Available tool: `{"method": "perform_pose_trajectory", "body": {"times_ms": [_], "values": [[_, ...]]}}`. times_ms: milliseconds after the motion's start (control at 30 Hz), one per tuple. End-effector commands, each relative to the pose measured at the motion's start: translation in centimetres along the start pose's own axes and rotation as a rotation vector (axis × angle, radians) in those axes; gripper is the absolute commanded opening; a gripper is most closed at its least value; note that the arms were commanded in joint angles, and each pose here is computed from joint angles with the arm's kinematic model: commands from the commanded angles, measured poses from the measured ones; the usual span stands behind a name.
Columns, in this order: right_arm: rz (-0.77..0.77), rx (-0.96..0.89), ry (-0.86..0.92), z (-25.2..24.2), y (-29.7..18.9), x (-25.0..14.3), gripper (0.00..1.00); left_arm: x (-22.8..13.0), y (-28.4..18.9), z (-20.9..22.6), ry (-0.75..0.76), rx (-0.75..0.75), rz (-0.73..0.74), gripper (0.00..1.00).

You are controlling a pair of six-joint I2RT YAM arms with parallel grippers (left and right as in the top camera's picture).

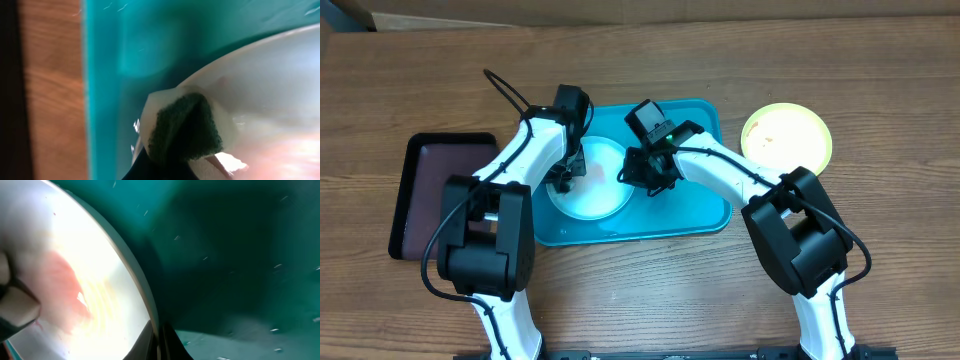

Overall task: Clean dirty plates on tray and stack at the side
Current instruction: 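Scrub the white plate with the left gripper's sponge while the right holds it, then lift the white plate with the right gripper and stack it on the yellow plate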

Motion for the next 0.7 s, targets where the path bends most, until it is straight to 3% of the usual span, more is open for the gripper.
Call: {"method": "perform_pose_trajectory", "body": {"times_ms": [0,233,400,533,667], "values": [[-0.053,-0.055,0.032,-1.3,-0.2,1.4,0.04,1.3,-0.8,3.8,-0.088,0.252,-0.030,0.04],[-0.055,-0.058,-0.017,-1.3,-0.2,1.5,0.04,3.4,-8.7,6.4,-0.265,0.236,-0.073,0.04],[-0.056,-0.056,-0.023,-1.2,-0.3,1.5,0.04,2.8,-13.8,9.8,-0.418,0.188,-0.134,0.04],[-0.063,-0.045,-0.098,-0.7,-0.9,1.6,0.04,0.9,-15.1,13.7,-0.531,0.121,-0.115,0.04],[-0.097,-0.005,-0.142,1.1,-3.7,1.9,0.04,-1.1,-13.9,17.4,-0.657,0.023,-0.006,0.04]]}}
Point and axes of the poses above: each gripper's point midway between its finger pads, its own y axis out along the fingers, its own z axis along the line the jaws close on, x = y × z, the point moved 6 cm from there along -y, back along the fingers, and after that the axes turned 11 degrees about y, right-handed, at the moved point
